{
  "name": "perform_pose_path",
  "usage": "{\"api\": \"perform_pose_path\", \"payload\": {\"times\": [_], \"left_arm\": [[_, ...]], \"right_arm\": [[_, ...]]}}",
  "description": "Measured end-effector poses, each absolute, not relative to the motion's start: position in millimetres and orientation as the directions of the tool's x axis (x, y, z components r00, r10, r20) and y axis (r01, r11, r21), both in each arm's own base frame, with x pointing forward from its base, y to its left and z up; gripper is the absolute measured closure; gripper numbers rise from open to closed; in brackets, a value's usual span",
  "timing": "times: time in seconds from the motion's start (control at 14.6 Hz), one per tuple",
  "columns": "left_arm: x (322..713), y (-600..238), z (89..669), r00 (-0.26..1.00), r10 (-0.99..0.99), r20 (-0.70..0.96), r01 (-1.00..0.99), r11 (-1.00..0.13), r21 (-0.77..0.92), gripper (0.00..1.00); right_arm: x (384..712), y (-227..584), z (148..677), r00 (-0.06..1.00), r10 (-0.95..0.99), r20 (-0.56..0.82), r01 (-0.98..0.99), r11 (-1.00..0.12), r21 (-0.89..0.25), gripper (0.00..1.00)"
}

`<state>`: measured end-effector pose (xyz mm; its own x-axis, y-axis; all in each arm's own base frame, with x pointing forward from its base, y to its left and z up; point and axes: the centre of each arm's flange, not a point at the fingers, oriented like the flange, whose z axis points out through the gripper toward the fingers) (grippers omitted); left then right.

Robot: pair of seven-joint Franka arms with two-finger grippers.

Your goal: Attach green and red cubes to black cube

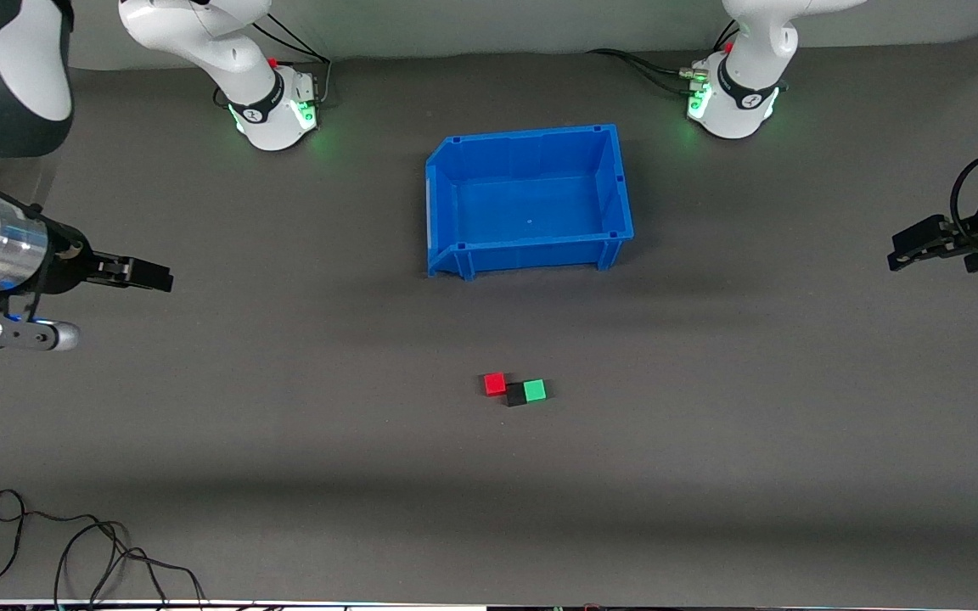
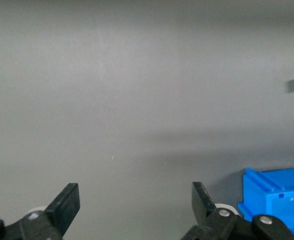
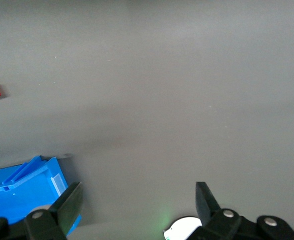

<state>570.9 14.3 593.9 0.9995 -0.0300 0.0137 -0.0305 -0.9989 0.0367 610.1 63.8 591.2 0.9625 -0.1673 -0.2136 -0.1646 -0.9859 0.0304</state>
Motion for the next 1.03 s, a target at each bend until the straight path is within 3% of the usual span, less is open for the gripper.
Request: {"api": "perform_pose_path", "payload": {"times": [0.41,1.03], "left_arm": [[565.7,5.1,586.1,1.0,0.008,0.007,0.008,-1.0,-0.011,0.0],[546.4,1.5,605.7,0.999,0.002,0.035,0.003,-1.0,-0.025,0.0]], "right_arm": [[583.9,11.8,592.3,0.948,-0.189,-0.257,-0.207,-0.977,-0.044,0.0],[557.2,-0.1,621.3,0.979,-0.199,-0.054,-0.203,-0.975,-0.093,0.0]]}}
